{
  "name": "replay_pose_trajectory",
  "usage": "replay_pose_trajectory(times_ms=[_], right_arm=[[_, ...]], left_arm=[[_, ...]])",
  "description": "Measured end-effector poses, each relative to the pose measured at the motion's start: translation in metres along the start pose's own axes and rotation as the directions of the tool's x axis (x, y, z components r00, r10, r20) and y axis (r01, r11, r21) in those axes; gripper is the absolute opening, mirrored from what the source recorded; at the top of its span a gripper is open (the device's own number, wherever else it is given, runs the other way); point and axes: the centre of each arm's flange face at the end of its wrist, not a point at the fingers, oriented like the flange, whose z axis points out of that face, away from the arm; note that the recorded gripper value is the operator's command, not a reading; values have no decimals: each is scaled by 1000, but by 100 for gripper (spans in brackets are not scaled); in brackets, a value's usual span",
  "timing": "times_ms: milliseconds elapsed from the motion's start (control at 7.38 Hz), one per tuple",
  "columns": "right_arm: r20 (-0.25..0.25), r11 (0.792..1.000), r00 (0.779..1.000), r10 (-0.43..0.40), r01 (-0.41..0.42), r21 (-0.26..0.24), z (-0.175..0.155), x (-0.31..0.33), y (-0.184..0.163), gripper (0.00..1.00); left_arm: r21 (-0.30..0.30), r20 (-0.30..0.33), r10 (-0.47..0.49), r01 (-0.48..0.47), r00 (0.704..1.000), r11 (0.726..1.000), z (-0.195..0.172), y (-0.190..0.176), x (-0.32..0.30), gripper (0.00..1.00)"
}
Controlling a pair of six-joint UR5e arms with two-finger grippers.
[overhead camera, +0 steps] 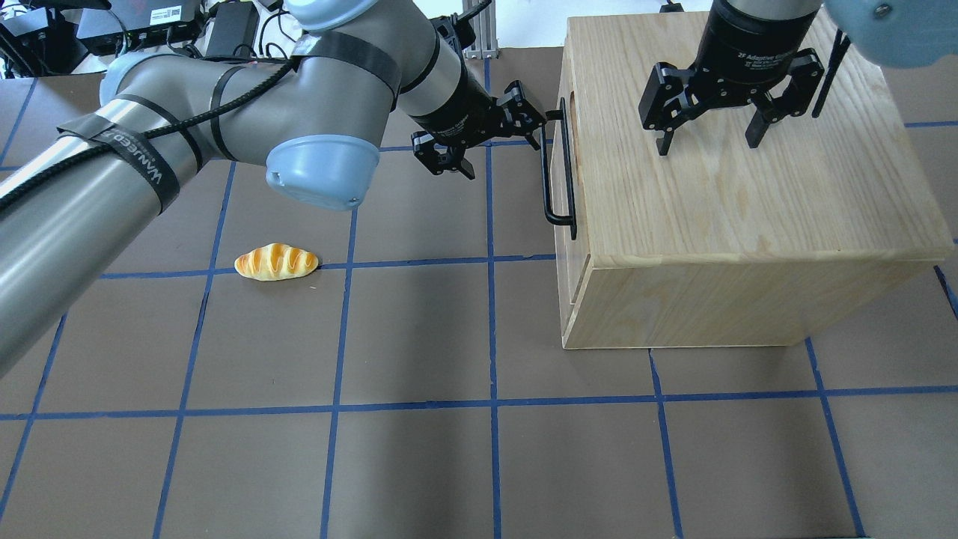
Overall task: Open upper drawer
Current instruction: 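Move the left gripper toward the black drawer handle on the cabinet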
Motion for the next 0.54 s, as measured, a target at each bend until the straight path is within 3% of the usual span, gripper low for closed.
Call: replay_pose_trajectory(times_ms=[542], right_arm=[[0,1000,1000,0,0,0,0,0,0,100]], left_arm=[[-7,9,11,-11,1000,1000,6,3,0,100]])
